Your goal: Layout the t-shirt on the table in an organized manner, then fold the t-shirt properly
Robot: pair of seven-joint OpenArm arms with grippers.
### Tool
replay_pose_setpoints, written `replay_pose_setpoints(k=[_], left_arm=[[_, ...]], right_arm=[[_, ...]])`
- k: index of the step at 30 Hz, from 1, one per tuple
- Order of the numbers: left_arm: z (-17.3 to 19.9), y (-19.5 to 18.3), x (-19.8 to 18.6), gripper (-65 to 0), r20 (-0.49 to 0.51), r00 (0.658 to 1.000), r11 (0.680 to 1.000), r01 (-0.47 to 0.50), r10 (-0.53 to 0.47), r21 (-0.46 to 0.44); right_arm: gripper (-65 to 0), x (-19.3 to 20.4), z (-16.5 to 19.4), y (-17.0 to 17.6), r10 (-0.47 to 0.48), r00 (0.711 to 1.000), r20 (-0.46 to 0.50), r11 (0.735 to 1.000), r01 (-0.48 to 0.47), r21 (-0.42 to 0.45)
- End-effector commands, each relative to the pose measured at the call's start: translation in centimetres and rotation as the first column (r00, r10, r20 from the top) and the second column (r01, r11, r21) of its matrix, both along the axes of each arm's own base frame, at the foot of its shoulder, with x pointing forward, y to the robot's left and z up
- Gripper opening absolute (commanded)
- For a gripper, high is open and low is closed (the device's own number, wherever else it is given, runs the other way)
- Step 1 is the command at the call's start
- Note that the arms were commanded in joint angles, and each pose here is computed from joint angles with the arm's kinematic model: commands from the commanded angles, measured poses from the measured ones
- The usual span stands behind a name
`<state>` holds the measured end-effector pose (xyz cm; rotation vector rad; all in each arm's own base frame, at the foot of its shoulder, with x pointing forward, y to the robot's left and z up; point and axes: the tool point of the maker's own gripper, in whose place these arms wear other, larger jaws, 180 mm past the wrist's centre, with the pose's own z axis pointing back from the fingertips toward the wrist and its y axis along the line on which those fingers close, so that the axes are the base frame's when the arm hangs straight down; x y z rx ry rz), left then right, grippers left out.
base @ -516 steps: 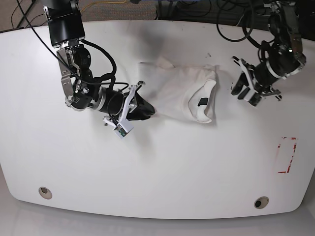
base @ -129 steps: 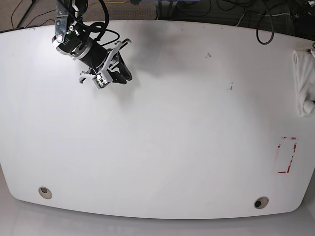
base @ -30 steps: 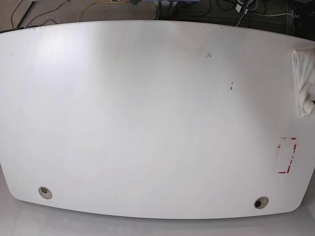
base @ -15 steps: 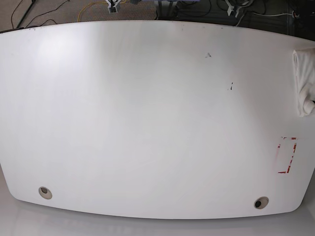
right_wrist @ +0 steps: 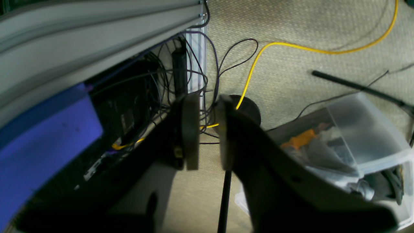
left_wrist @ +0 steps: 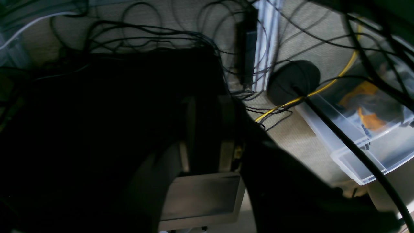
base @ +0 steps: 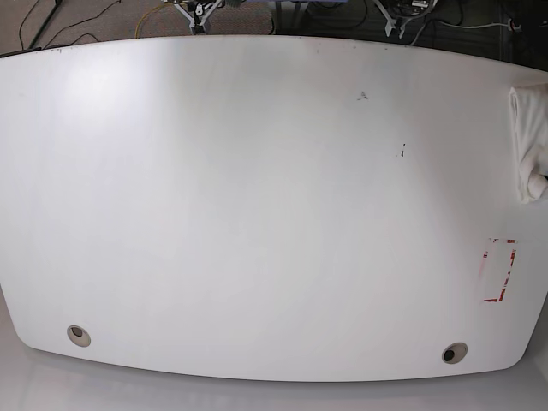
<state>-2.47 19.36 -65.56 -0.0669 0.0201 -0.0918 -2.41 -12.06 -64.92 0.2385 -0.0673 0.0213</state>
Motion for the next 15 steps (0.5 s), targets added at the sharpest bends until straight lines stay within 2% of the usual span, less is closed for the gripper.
replay_pose_setpoints(k=[1, 15], left_arm=[[0.08, 0.91, -0.48, -55.0, -0.011, 1.0, 1.0, 0.0, 0.0, 0.018], [0.08, 0.91, -0.42, -54.9, -0.009, 1.0, 1.0, 0.001, 0.0, 0.018]], right_arm=[[-55.6, -0.03, 0.01, 0.81, 0.002, 1.0, 0.002, 1.0, -0.002, 0.015], [-55.0, -0.14, 0.05, 1.3, 0.002, 1.0, 0.0, 1.0, -0.002, 0.027]])
